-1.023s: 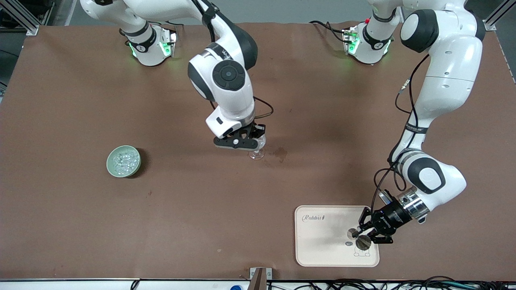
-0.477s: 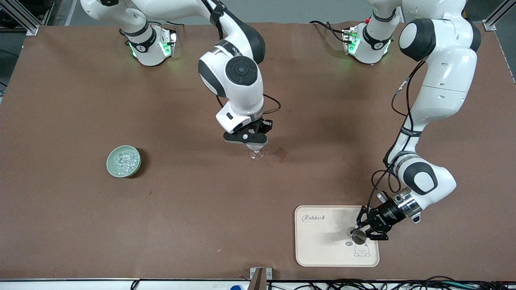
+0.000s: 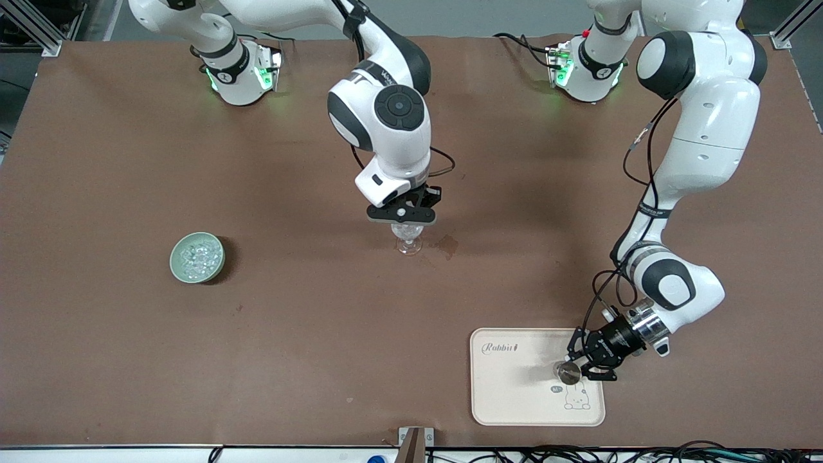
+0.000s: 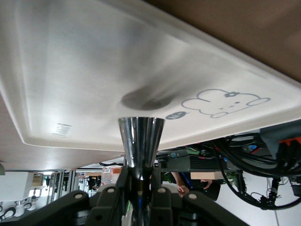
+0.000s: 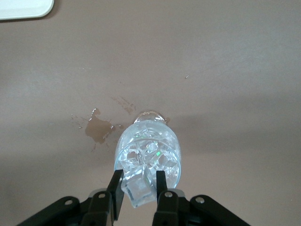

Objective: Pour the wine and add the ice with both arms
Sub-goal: 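Drop the ice cube into the glass while the left gripper releases the jigger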

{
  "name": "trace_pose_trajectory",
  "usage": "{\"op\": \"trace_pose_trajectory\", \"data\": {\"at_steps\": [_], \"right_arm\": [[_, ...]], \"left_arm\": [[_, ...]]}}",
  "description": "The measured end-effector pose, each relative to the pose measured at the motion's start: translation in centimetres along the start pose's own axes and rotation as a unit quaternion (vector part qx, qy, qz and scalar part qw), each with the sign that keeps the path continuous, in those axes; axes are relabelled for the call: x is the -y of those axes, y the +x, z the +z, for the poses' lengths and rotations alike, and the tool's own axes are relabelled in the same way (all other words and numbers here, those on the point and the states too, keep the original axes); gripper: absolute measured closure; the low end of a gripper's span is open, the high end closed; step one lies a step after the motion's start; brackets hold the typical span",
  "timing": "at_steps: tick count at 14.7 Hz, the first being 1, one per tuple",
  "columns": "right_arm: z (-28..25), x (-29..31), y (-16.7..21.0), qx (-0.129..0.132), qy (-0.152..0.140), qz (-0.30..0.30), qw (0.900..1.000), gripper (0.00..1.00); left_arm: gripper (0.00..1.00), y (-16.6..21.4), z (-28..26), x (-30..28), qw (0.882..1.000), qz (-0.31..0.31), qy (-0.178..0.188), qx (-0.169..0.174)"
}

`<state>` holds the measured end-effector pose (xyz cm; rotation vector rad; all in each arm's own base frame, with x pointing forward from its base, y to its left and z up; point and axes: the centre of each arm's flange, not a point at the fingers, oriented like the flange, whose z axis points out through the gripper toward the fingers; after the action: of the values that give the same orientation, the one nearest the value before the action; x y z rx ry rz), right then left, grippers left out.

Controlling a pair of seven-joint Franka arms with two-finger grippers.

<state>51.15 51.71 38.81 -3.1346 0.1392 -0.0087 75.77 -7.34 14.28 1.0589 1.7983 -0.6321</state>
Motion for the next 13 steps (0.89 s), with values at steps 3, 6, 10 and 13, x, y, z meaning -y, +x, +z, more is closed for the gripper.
{"op": "trace_pose_trajectory", "data": {"at_steps": [3, 6, 10, 13], "right_arm": [[0.2, 0.0, 0.1, -0.001, -0.002, 0.000, 1.000, 0.68], [0.0, -0.2, 0.3, -0.008, -0.006, -0.001, 1.000, 0.68], [0.1, -0.1, 0.5, -0.015, -0.003, -0.002, 1.000, 0.68], [0.4, 0.0, 0.6, -0.017, -0.003, -0.003, 1.000, 0.44]], "left_arm": [[0.79, 0.4, -0.5, -0.1, 1.000, -0.005, 0.018, 0.016], [0.79, 1.0, -0.7, -0.2, 1.000, -0.007, 0.023, 0.019], [0.79, 2.0, -0.3, 0.1, 0.999, -0.007, 0.028, 0.020], [0.55, 2.1, -0.2, 0.2, 0.999, -0.004, 0.029, 0.019]]}}
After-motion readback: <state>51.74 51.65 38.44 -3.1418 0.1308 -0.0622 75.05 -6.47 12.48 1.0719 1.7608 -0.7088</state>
